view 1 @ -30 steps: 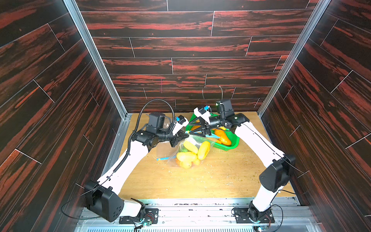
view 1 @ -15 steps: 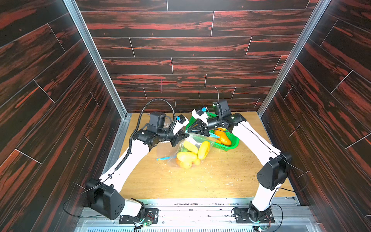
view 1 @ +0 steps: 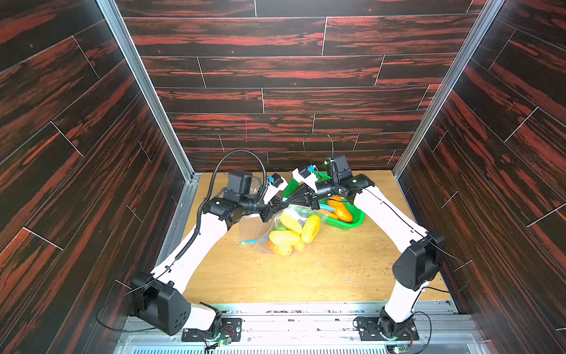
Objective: Place the mango in a zip-top bag and seal the zipper
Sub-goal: Zip the zipper on the zipper food storage bag.
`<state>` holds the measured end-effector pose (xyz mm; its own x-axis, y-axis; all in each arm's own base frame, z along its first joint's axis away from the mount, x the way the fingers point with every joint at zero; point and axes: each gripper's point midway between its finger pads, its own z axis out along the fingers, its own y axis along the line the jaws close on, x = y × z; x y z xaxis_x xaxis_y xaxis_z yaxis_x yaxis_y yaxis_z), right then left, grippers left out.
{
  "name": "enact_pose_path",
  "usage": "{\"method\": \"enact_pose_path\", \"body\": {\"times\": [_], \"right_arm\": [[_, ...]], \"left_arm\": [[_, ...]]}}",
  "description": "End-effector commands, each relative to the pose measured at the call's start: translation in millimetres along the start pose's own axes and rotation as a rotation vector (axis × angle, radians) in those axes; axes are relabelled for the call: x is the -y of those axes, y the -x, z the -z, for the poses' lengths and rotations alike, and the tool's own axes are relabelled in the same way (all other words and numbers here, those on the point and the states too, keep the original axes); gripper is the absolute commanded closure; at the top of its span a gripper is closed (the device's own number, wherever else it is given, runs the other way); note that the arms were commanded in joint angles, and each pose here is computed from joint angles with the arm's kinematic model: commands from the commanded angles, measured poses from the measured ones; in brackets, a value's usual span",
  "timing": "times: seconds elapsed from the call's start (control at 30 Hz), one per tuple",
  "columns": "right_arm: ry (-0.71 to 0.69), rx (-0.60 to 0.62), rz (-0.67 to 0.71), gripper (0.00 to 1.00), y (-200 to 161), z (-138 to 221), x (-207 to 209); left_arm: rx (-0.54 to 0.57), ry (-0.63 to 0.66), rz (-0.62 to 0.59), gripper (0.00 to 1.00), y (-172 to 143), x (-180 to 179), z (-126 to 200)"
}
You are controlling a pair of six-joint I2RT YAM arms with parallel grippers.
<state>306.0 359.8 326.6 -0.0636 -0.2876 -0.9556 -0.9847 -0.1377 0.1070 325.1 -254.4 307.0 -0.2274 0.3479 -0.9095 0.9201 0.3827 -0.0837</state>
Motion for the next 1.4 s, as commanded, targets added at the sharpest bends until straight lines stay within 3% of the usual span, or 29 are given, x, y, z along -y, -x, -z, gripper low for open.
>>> {"method": "enact_pose_path", "body": {"times": [0.0, 0.1, 0.3, 0.83, 1.07, 1.37], "right_arm": [[-0.012, -0.003, -0.004, 0.95, 3, 2, -7], [-0.048, 0.004, -0.001, 1.0, 2, 6, -4], [-0.127, 0.028, -0.034, 1.0, -2, 30, 4], [-0.459, 0.025, -0.273, 1.0, -78, 114, 28], [-0.517, -0.004, -0.318, 1.0, -93, 127, 32], [-0.476, 0.029, -0.327, 1.0, -96, 125, 26]], "left_arm": [[0.054, 0.013, -0.037, 1.0, 19, -1, 7], [0.052, 0.027, -0.037, 1.0, 19, -2, 8], [0.078, 0.126, 0.009, 1.0, 17, -18, 19], [0.258, 0.534, 0.217, 1.0, 34, -92, 70], [0.29, 0.577, 0.239, 1.0, 38, -98, 77], [0.312, 0.564, 0.264, 1.0, 41, -101, 74]]}}
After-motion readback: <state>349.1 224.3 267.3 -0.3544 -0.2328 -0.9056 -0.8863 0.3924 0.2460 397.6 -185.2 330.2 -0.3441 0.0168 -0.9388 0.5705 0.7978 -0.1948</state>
